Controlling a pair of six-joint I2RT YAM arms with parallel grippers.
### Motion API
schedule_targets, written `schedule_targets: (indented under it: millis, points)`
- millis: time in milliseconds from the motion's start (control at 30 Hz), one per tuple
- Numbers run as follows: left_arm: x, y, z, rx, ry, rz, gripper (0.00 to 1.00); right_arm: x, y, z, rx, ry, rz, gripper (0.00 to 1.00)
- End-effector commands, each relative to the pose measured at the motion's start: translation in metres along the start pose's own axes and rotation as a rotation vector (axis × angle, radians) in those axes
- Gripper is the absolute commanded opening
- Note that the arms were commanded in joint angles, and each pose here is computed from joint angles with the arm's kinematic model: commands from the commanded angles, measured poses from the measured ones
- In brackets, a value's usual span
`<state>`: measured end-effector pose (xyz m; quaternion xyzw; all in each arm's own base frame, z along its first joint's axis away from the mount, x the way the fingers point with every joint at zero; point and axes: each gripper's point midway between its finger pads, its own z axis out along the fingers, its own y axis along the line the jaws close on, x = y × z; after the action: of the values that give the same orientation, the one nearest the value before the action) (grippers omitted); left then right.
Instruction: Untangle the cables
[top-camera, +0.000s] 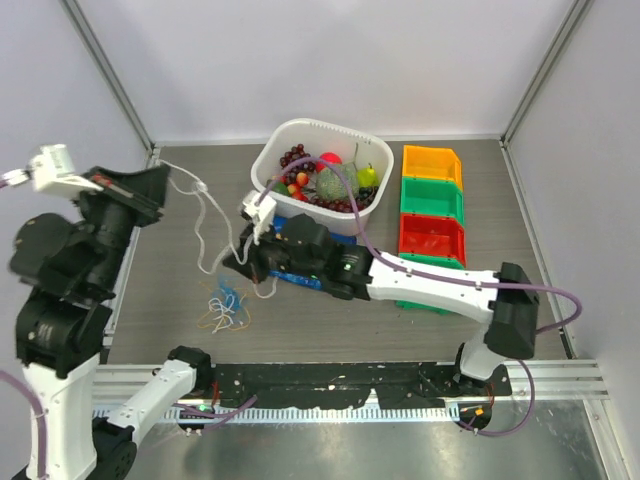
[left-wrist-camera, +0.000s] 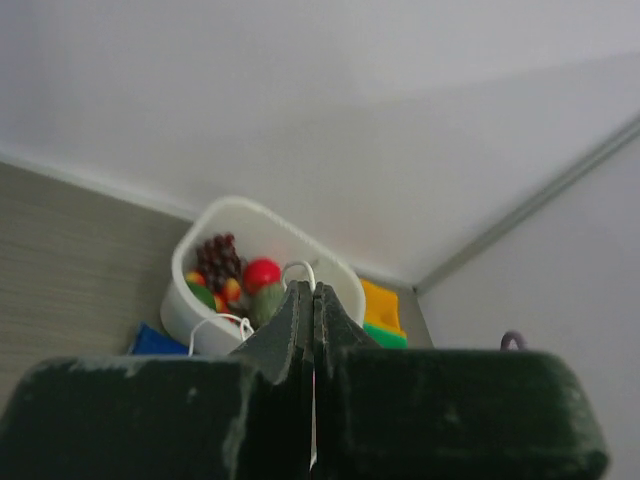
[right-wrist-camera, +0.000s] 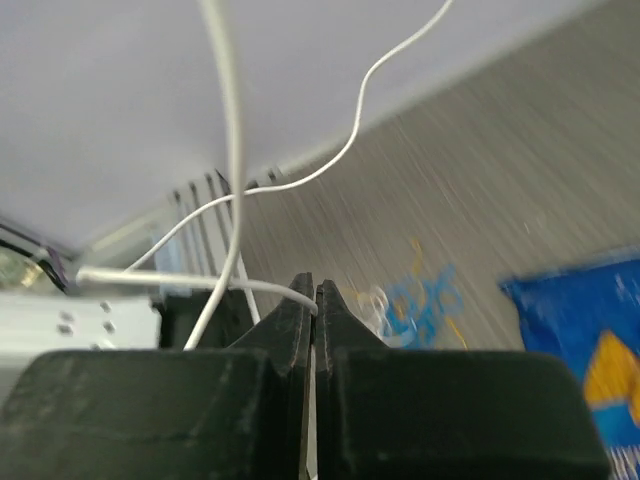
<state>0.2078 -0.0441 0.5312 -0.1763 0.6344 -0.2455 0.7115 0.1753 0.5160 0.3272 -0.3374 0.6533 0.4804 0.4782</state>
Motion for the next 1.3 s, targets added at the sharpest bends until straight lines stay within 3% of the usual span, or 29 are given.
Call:
schedule_targets:
  millis: [0, 167, 267, 400, 533, 700, 900, 1100, 1267]
  points:
    - [0.094, -0.026, 0.019, 0.219, 0.306, -0.113, 0.0, -0.013, -0.023, -0.067, 0.137, -0.034, -0.02, 0.01]
    - [0.19, -0.03, 0.022, 0.363, 0.583, -0.307, 0.0, 0.06, -0.057, -0.116, 0.277, 0.109, 0.021, 0.01]
    - [0.234, -0.011, 0.017, 0.34, 0.683, -0.349, 0.0, 0.113, -0.075, -0.141, 0.349, 0.217, 0.049, 0.01]
    - [0.287, 0.023, 0.002, 0.257, 0.789, -0.358, 0.0, 0.143, -0.097, -0.168, 0.458, 0.237, 0.098, 0.01]
    - [0.339, 0.057, -0.019, 0.158, 0.891, -0.39, 0.0, 0.164, -0.108, -0.167, 0.491, 0.257, 0.159, 0.01]
    - [0.386, 0.083, -0.041, 0.056, 0.956, -0.42, 0.0, 0.195, -0.112, -0.143, 0.498, 0.398, 0.178, 0.07]
    - [0.4, 0.116, -0.048, -0.087, 0.95, -0.322, 0.0, 0.224, -0.138, -0.163, 0.66, 0.591, 0.118, 0.28]
    - [0.374, 0.14, -0.041, -0.191, 0.815, -0.202, 0.0, 0.219, -0.158, -0.197, 0.713, 0.563, 0.151, 0.48]
    - [0.322, 0.111, -0.028, -0.083, 0.644, -0.236, 0.0, 0.213, -0.172, -0.222, 0.807, 0.547, 0.129, 0.54]
